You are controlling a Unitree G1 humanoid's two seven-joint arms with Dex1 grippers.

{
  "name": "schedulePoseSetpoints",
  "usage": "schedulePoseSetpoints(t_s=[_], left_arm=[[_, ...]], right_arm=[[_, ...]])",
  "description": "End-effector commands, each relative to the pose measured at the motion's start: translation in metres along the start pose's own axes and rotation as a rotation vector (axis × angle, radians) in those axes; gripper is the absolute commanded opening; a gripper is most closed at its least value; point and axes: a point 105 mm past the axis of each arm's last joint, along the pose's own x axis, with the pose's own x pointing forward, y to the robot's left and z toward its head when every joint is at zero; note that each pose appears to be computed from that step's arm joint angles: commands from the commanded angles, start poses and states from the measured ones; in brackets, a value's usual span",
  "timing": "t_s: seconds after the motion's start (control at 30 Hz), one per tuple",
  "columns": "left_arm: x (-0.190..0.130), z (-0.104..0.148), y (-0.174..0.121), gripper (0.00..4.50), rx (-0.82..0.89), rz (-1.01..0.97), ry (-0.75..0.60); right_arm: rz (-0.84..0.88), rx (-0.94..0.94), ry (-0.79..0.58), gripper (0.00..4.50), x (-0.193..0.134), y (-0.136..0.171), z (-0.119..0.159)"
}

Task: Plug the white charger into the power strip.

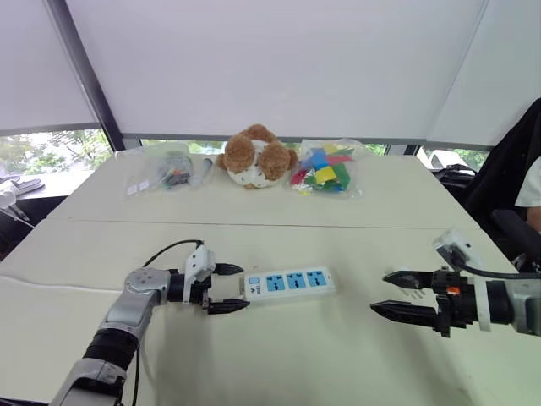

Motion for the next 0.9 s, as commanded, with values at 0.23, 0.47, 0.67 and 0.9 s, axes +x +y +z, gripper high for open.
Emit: schedulePoseSetpoints(t_s=[0.23,0.47,0.67,0.9], left_arm=[[0.025,0.001,0.006,4.23,0.057,-0.013,-0.033],[0.024,-0.003,0.010,3.03,0.070,0.014,0.010],[0.033,-0.003,-0.009,3.03,0.044,0.075,0.049],[0.041,-0.010,-0.042,3.03,-0.011,0.128,0.095]], right_arm=[[-0.030,-0.033,0.007,4.45,-0.009,-0.002,0.001],[-0.083,-0.040,0.004,4.50,-0.011,-0.007,0.002],[-0.281,-0.031,-0.043,4.50,-0.031,-0.041,0.026],[-0.399,-0.037,0.173,4.50,-0.043,-0.087,0.031]])
